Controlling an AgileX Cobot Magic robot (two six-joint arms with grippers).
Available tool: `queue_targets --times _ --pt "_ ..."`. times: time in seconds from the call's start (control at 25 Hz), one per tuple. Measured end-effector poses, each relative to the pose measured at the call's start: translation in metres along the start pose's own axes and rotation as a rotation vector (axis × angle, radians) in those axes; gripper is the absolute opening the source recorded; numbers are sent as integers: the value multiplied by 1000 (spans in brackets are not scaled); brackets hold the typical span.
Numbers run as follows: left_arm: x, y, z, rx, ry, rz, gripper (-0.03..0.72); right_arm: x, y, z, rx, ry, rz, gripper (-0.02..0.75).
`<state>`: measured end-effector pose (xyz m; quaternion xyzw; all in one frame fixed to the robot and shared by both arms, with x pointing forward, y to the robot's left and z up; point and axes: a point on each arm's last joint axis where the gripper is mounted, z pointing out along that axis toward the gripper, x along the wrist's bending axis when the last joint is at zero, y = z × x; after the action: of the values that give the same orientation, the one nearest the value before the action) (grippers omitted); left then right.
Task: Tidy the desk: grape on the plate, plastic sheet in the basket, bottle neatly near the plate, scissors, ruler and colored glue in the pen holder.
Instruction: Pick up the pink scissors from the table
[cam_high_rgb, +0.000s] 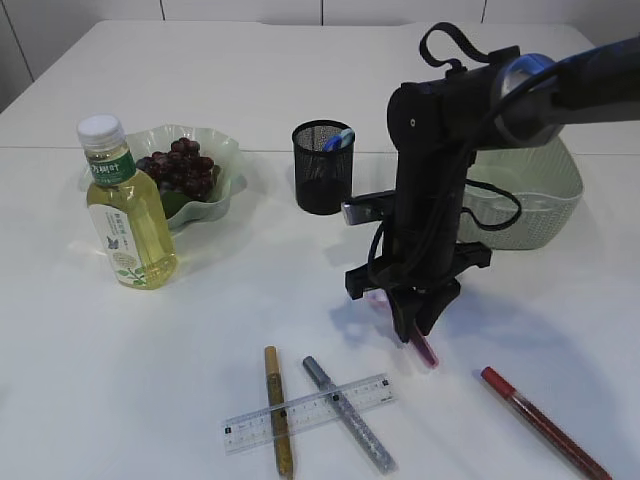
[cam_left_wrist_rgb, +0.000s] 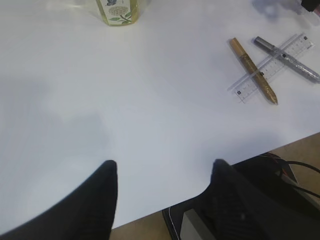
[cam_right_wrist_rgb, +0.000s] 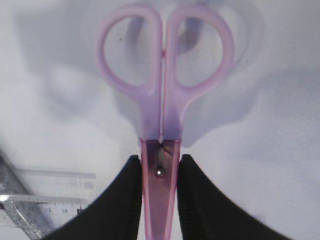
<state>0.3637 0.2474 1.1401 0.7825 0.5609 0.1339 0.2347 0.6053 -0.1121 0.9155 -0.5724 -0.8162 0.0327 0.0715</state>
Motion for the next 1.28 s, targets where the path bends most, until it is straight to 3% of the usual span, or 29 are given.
queue_targets --times 0.76,1.28 --pt "0 0 0 -4 1 1 433 1 3 -8 -22 7 -3 198" --pt "0 6 7 10 2 1 433 4 -1 -94 -458 -22 -54 198"
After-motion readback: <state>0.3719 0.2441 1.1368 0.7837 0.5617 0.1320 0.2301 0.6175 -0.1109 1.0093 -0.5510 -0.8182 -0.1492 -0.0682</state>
